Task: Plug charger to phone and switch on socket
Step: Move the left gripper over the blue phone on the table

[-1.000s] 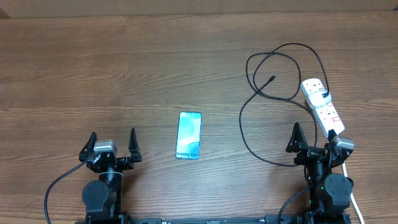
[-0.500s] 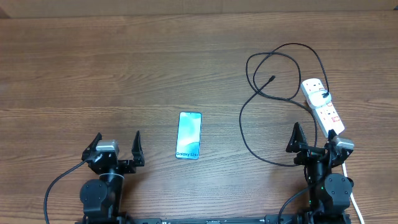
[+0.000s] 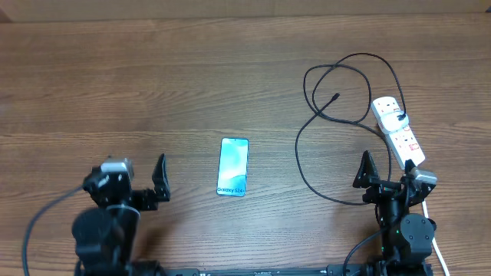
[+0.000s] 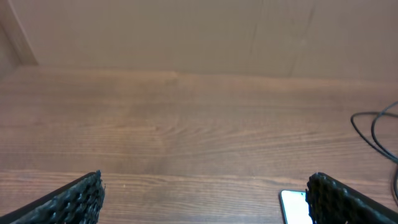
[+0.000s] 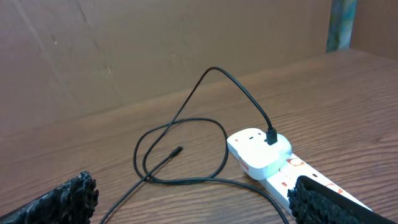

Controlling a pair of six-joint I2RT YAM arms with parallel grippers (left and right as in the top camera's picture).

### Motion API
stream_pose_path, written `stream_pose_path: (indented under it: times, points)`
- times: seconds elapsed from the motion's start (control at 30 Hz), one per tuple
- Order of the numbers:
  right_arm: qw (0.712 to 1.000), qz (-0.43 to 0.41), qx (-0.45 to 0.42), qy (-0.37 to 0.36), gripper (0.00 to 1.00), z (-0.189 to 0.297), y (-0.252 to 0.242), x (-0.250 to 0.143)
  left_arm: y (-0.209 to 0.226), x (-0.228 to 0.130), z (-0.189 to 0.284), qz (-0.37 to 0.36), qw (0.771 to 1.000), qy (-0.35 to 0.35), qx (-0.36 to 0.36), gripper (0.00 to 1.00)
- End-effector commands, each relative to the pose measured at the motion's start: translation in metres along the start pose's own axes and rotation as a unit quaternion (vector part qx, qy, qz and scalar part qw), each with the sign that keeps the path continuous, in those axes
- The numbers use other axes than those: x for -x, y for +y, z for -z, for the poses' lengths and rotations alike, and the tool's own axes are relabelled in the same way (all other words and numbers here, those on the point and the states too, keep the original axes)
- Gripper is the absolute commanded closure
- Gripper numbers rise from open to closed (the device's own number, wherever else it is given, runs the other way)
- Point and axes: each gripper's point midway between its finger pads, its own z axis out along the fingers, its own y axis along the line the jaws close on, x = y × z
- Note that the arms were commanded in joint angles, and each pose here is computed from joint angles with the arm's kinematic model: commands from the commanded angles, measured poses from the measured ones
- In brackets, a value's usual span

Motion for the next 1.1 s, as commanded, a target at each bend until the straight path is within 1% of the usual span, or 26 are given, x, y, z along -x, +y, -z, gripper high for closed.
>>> stream_pose_path:
  times: [0.0, 0.27, 0.53, 0.7, 0.97, 1.07]
  points:
    - [1.000, 0.001, 0.005, -0.002, 0.00, 0.000, 0.002, 0.000, -0.007, 0.027, -0.007, 0.011, 1.000, 0.024, -0.013, 0.00]
    - [1.000, 0.001, 0.005, -0.002, 0.00, 0.000, 0.002, 0.000, -0.028, 0.065, -0.033, 0.021, 0.993, 0.100, -0.065, 0.00]
    - [1.000, 0.001, 0.005, -0.002, 0.00, 0.000, 0.002, 0.000, -0.068, 0.080, -0.056, 0.007, 0.982, 0.147, -0.120, 0.00]
    - [1.000, 0.001, 0.005, -0.002, 0.00, 0.000, 0.002, 0.000, -0.093, 0.063, -0.074, 0.008, 0.975, 0.187, -0.116, 0.00]
    - [1.000, 0.001, 0.005, -0.002, 0.00, 0.000, 0.002, 0.000, -0.140, 0.025, -0.082, 0.038, 0.954, 0.260, -0.148, 0.00]
    - [1.000, 0.001, 0.005, -0.002, 0.00, 0.000, 0.002, 0.000, -0.156, 0.011, -0.084, 0.026, 0.946, 0.280, -0.162, 0.00]
